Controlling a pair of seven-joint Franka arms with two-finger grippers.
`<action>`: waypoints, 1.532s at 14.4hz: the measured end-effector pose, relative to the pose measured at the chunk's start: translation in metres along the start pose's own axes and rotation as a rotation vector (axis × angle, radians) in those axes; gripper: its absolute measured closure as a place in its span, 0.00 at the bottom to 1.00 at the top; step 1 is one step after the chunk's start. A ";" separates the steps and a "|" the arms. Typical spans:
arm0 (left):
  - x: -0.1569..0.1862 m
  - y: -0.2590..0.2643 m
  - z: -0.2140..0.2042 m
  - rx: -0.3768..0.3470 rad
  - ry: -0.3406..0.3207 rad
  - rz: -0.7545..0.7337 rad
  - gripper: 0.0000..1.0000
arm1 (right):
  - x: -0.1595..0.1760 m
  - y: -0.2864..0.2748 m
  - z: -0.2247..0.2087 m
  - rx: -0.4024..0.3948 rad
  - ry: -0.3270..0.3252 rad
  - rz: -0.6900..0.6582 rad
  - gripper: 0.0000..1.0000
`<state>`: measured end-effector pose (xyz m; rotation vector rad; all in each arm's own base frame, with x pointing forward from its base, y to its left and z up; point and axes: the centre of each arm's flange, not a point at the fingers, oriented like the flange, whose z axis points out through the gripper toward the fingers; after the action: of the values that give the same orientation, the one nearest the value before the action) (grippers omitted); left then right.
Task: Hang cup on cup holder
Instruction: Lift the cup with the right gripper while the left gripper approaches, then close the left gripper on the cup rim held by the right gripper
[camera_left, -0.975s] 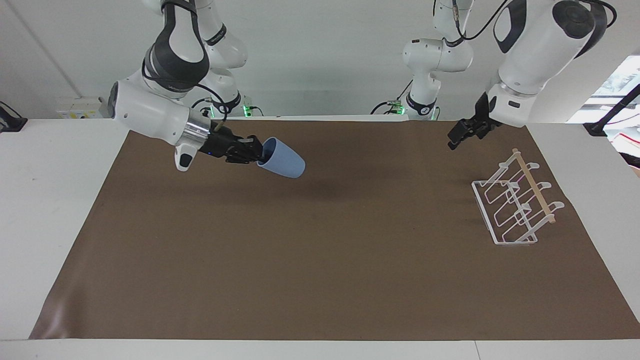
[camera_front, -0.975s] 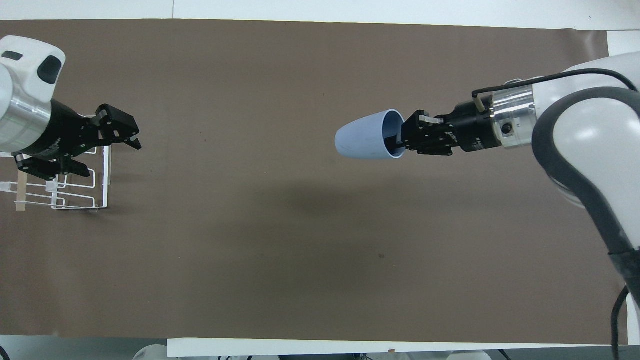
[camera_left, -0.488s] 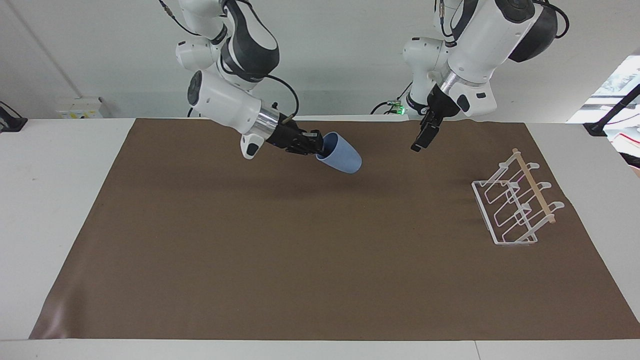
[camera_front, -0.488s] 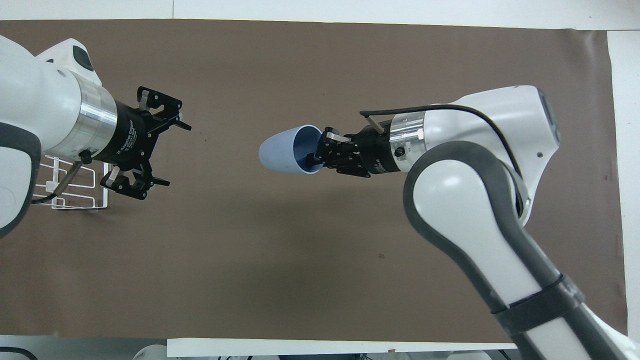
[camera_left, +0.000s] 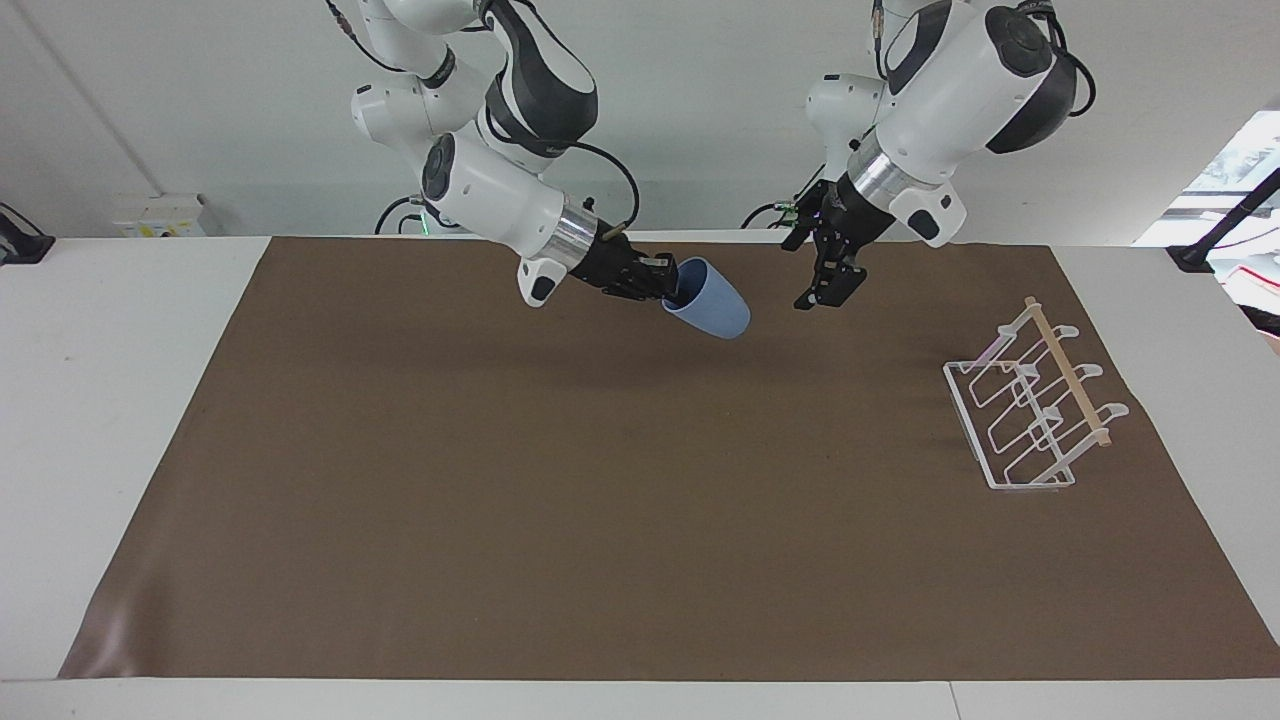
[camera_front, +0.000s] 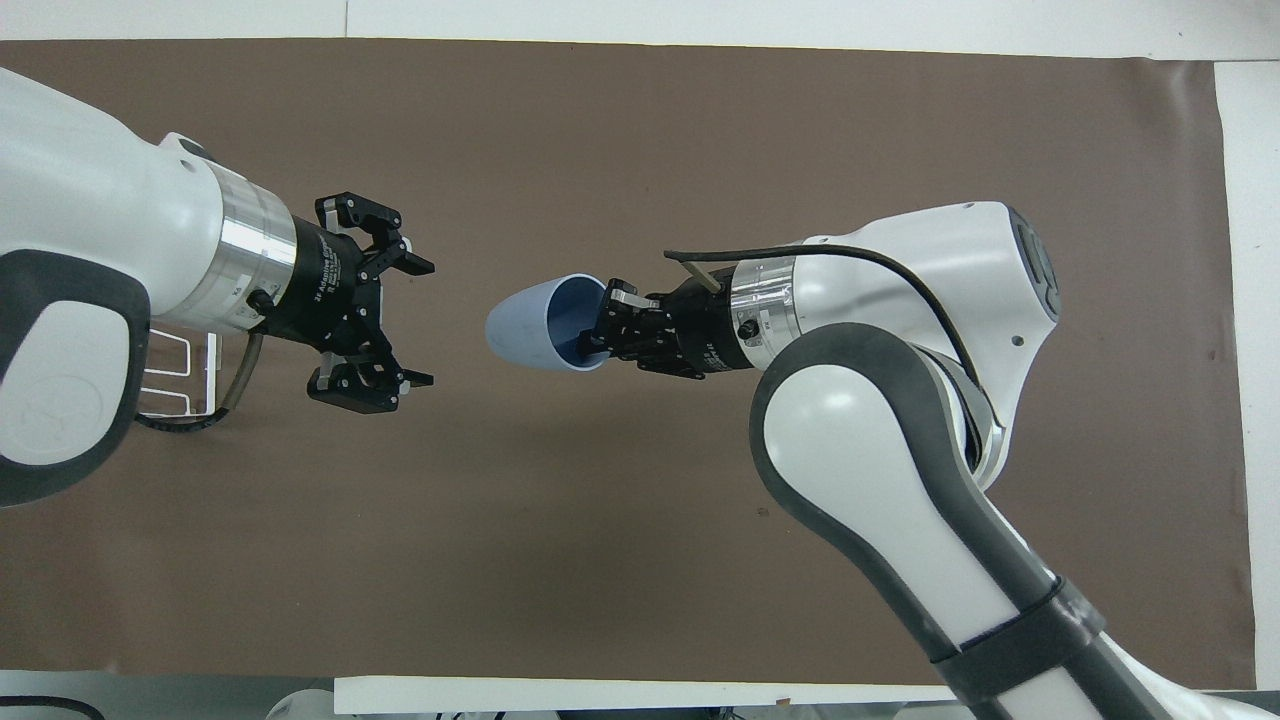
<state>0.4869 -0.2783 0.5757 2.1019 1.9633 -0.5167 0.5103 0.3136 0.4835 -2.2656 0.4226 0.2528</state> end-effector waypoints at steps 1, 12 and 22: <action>-0.002 -0.001 0.006 -0.011 -0.044 0.026 0.00 | -0.004 -0.003 0.004 0.000 0.002 0.002 0.95; 0.012 -0.015 0.034 0.012 -0.194 0.069 0.00 | -0.014 -0.009 0.015 0.000 0.009 0.007 0.95; -0.004 -0.013 0.057 -0.046 -0.217 0.198 0.18 | -0.014 -0.003 0.016 -0.004 0.014 0.017 0.95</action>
<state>0.4683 -0.3031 0.5264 2.0848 1.6150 -0.6247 0.4983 0.3304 0.4797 -2.2693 0.4496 0.2468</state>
